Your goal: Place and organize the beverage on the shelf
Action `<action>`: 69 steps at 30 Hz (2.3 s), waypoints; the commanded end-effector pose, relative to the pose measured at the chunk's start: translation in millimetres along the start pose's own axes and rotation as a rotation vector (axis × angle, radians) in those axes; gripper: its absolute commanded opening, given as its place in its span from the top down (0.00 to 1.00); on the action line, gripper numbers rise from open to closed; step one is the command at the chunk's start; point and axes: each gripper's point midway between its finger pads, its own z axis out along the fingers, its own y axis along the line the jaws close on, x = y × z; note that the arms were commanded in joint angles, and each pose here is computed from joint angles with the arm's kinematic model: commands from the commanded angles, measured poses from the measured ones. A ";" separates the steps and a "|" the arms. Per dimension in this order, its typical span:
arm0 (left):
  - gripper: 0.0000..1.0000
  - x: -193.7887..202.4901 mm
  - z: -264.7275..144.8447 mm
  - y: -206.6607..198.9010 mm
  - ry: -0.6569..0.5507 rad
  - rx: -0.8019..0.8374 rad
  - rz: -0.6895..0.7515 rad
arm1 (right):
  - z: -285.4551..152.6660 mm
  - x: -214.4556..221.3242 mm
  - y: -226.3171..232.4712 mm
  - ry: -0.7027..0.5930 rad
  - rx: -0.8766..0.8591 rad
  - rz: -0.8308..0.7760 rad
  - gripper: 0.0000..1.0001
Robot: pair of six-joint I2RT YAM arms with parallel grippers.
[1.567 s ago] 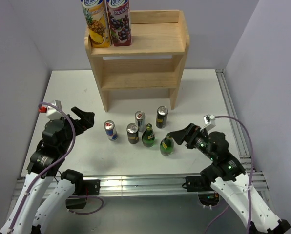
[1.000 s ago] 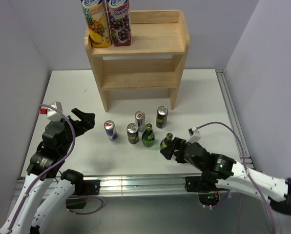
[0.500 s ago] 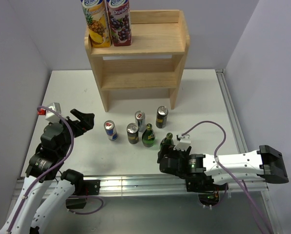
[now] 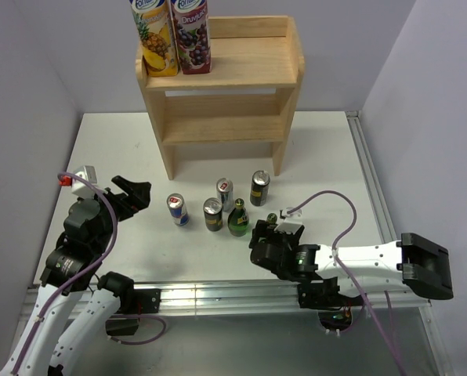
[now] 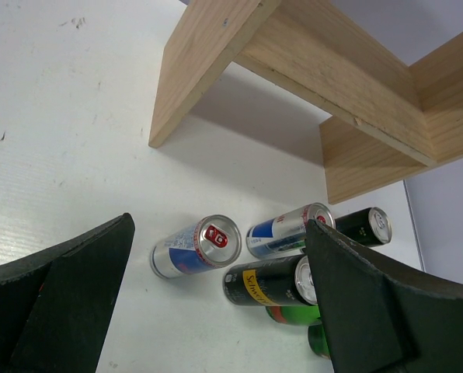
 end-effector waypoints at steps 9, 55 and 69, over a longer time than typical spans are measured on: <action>0.01 -5.8 -2.0 -8.9 -0.024 0.045 -0.004 | 29.9 9.6 -5.3 -0.100 0.062 -0.002 0.00; 0.01 -4.6 -2.6 -12.9 -0.016 0.070 0.008 | -1.2 -26.9 20.6 -0.297 0.125 -0.029 1.00; 0.01 -5.6 -3.6 -13.0 -0.022 0.073 0.005 | -51.1 -135.8 88.1 -0.303 -0.069 -0.045 1.00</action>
